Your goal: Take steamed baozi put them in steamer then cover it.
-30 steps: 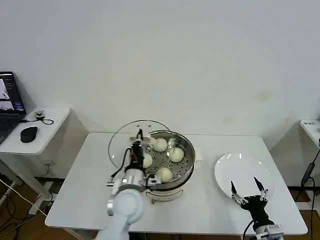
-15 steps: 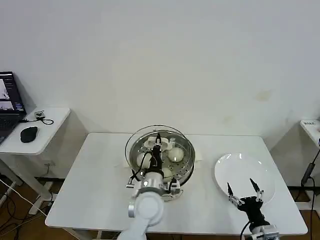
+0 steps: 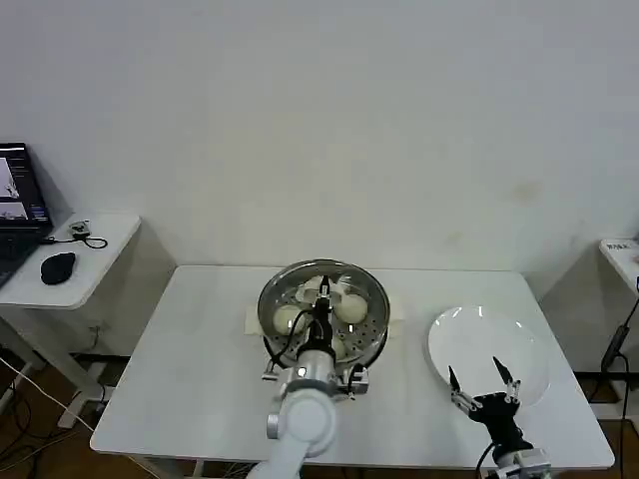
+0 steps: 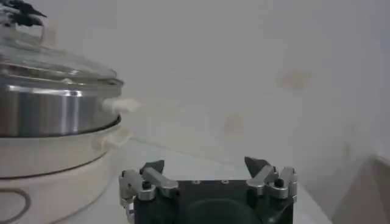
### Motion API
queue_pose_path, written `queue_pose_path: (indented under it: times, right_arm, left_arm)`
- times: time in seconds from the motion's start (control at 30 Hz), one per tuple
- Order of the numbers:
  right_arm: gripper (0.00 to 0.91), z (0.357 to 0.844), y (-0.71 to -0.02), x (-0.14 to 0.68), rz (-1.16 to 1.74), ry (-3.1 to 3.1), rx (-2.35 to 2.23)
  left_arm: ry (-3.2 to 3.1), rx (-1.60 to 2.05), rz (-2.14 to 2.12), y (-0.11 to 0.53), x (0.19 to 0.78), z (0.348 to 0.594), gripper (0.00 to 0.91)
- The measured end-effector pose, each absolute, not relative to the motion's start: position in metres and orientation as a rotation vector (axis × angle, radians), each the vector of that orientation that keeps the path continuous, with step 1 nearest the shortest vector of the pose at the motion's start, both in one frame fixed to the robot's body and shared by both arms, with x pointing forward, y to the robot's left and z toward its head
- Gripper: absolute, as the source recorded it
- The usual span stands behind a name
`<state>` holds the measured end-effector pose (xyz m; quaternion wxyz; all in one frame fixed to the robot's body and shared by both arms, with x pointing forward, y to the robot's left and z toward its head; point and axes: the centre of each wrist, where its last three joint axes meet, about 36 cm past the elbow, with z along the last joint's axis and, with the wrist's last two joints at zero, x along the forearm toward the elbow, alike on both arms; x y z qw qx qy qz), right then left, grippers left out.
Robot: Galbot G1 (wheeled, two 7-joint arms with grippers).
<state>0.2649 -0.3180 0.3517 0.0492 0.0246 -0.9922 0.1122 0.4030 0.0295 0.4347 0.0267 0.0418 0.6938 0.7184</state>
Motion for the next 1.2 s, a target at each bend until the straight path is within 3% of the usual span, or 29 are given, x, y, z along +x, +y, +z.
queue_pose_path:
  times: [1.2]
  right_arm:
    - [0.907, 0.347, -0.309, 0.265, 0.346, -3.012, 0.108]
  left_arm:
    - [2.196, 0.141, 2.206, 0.031, 0.417, 0.428, 0.0]
